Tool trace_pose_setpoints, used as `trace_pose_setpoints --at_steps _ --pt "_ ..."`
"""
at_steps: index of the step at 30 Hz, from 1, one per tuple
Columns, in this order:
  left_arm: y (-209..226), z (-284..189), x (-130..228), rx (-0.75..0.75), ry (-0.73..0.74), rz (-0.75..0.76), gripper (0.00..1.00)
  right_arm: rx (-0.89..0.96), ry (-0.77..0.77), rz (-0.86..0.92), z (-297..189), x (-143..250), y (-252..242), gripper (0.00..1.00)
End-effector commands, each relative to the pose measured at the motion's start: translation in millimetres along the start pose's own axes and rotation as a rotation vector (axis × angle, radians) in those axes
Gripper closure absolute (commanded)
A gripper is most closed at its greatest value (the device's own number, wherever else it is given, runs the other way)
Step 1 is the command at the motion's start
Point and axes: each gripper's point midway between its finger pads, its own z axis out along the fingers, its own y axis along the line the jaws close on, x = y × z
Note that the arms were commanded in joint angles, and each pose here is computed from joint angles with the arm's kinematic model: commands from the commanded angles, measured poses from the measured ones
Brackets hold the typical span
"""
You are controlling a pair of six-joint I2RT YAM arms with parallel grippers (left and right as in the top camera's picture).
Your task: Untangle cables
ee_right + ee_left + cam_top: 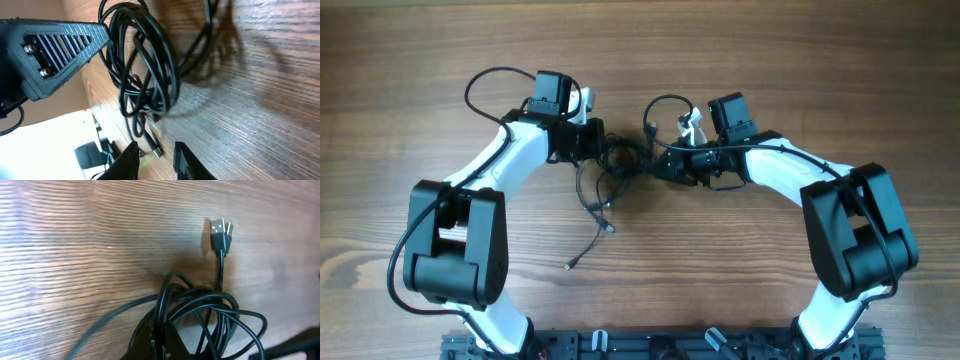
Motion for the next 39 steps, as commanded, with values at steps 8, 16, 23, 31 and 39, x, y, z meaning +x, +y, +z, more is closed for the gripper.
trace_pose_setpoints --at_steps 8,16,23,31,39 --pt "-41.2 -5.4 29.3 0.267 0.111 0.291 0.96 0.067 -0.187 -0.179 -8.9 -41.8 7.5 0.59" --pt "-49.7 -15.2 71.3 0.389 0.223 0.540 0.96 -0.165 -0.109 -0.431 -20.1 -29.9 44.7 0.60" --pt "-57.8 -14.4 59.6 0.416 0.174 0.523 0.96 -0.169 0.031 -0.426 -5.6 7.7 40.3 0.67" --pt "-59.0 -13.5 53.9 0.407 0.169 0.441 0.96 -0.129 0.070 -0.447 11.4 22.7 42.1 0.76" --pt "-61.4 -12.5 40.7 0.402 0.137 0.348 0.96 -0.005 0.062 -0.442 23.9 25.4 27.5 0.77"
